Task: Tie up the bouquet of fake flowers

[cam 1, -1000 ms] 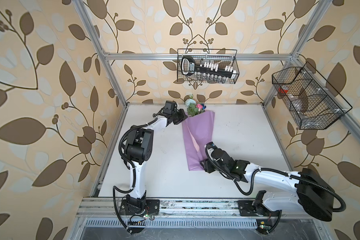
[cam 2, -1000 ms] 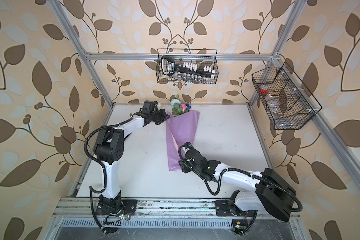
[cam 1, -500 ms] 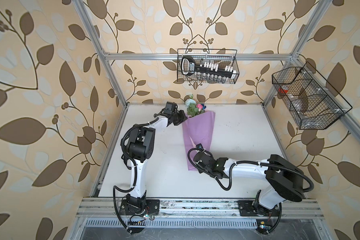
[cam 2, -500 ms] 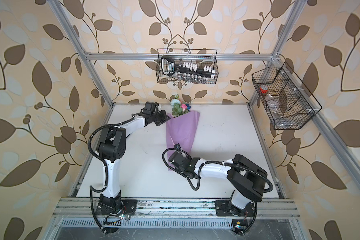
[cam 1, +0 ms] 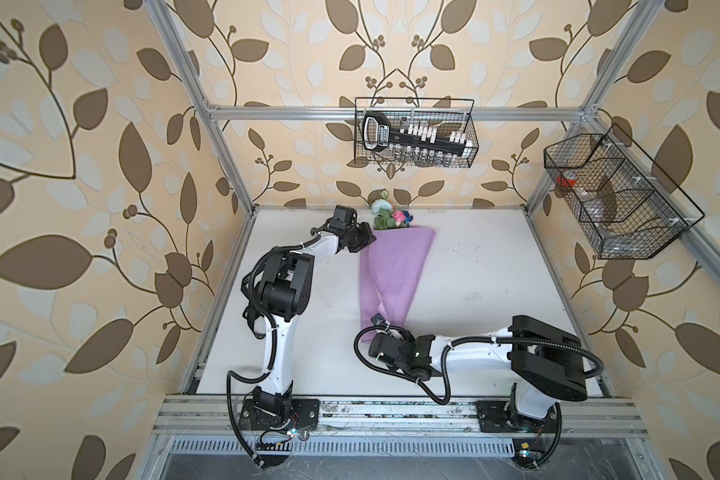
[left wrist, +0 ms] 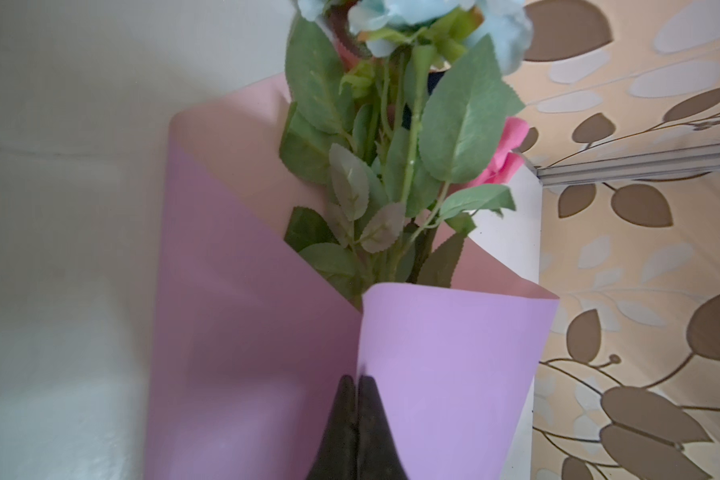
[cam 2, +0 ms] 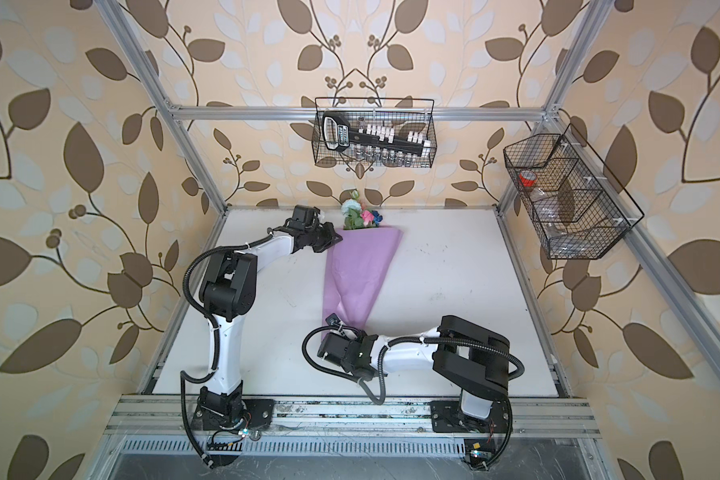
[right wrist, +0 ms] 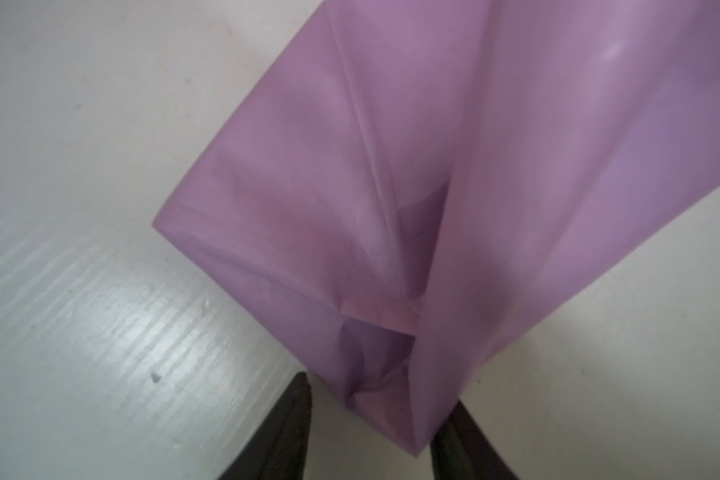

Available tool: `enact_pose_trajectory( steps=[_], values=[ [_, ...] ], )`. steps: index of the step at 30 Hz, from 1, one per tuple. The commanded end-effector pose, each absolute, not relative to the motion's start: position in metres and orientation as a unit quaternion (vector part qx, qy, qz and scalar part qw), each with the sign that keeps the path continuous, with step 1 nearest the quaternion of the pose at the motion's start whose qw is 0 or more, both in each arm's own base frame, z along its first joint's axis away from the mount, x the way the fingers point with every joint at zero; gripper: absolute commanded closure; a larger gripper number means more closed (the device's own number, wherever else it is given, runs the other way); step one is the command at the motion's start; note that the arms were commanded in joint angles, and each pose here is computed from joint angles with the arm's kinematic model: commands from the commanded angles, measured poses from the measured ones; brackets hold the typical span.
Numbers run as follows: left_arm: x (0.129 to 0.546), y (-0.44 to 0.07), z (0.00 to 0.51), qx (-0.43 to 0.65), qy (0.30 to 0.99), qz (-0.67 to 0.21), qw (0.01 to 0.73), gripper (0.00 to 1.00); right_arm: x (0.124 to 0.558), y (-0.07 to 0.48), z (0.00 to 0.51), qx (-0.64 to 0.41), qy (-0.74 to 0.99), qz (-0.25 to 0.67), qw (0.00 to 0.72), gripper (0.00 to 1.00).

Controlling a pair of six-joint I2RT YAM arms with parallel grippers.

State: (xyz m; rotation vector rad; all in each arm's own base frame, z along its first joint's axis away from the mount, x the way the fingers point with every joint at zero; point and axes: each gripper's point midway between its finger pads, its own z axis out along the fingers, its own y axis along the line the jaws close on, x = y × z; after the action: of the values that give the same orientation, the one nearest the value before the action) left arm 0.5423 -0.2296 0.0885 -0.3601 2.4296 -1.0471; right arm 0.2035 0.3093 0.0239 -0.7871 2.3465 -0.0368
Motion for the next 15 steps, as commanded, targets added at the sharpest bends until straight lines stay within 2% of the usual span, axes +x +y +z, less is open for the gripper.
enact_pose_trajectory(
  steps=[1,7,15],
  values=[
    [0.549,-0.231,0.099,-0.112,0.878,-0.397,0.242,1.00,0.202,0.322,0.051,-0.295,0.892,0.022,0.341,0.45],
    [0.547,-0.232,0.104,-0.109,0.876,-0.400,0.246,1.00,0.219,0.310,0.087,-0.223,0.903,-0.004,0.367,0.42],
    [0.547,-0.232,0.103,-0.108,0.876,-0.402,0.243,1.00,0.221,0.290,0.053,-0.207,0.913,-0.091,0.340,0.36]
  ],
)
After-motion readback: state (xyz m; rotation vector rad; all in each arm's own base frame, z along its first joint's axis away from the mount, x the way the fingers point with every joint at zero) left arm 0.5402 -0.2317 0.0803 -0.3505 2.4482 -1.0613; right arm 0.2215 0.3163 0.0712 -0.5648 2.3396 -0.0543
